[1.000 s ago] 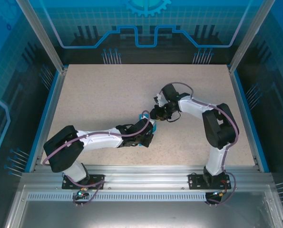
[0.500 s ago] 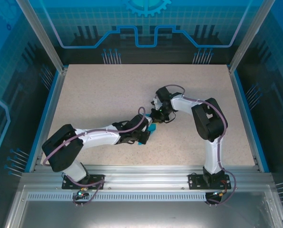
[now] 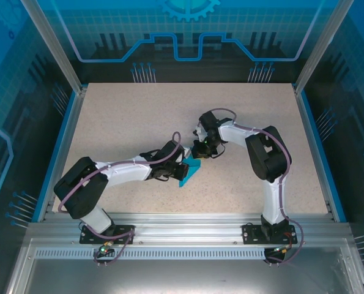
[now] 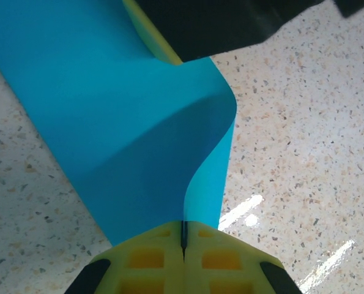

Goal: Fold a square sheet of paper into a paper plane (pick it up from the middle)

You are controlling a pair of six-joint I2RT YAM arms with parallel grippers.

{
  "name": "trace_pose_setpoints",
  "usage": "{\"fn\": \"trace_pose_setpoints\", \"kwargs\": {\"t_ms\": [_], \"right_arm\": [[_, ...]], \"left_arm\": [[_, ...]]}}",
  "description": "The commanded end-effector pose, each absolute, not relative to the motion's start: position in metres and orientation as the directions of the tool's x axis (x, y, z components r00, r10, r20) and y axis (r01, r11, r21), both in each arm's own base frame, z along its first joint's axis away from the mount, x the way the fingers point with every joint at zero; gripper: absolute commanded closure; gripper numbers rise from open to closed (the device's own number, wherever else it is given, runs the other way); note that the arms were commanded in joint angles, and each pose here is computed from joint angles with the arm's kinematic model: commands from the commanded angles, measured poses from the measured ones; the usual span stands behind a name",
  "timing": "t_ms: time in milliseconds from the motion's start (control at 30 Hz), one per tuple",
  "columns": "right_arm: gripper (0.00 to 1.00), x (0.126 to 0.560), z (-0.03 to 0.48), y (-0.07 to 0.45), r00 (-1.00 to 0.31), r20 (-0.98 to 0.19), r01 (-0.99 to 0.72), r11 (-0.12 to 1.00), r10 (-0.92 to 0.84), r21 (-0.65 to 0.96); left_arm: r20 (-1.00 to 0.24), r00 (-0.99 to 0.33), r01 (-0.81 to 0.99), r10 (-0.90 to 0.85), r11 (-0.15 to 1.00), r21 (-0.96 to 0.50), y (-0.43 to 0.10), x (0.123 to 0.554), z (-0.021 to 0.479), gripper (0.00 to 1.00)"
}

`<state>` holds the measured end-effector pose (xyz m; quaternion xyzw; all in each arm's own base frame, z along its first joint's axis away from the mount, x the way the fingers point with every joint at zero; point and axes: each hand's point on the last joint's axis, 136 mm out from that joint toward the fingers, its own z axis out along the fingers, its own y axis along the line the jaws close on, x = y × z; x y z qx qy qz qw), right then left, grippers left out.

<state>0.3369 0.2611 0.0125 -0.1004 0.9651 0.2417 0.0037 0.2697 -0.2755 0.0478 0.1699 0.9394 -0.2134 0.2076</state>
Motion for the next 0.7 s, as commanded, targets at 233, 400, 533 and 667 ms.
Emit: {"fn": "trace_pose_setpoints", "kwargs": {"t_ms": [233, 400, 533, 667], "right_arm": [[0.87, 0.324, -0.001, 0.261, -0.974, 0.002, -0.203, 0.877, -0.226, 0.436], [0.86, 0.324, 0.001, 0.262, -0.974, 0.004, -0.202, 0.874, -0.227, 0.442], [0.86, 0.324, 0.001, 0.263, -0.974, 0.003, -0.202, 0.873, -0.227, 0.443], [0.86, 0.323, 0.000, 0.262, -0.974, 0.006, -0.200, 0.875, -0.226, 0.441]], "left_arm": [[-0.435, -0.865, 0.426, 0.252, 0.825, -0.370, -0.274, 0.279, 0.038, 1.00], [-0.434, -0.867, 0.424, 0.246, 0.822, -0.380, -0.274, 0.283, 0.036, 1.00], [-0.432, -0.868, 0.422, 0.246, 0.825, -0.377, -0.271, 0.286, 0.034, 0.99], [-0.435, -0.865, 0.428, 0.252, 0.822, -0.376, -0.270, 0.288, 0.034, 0.98]]}}
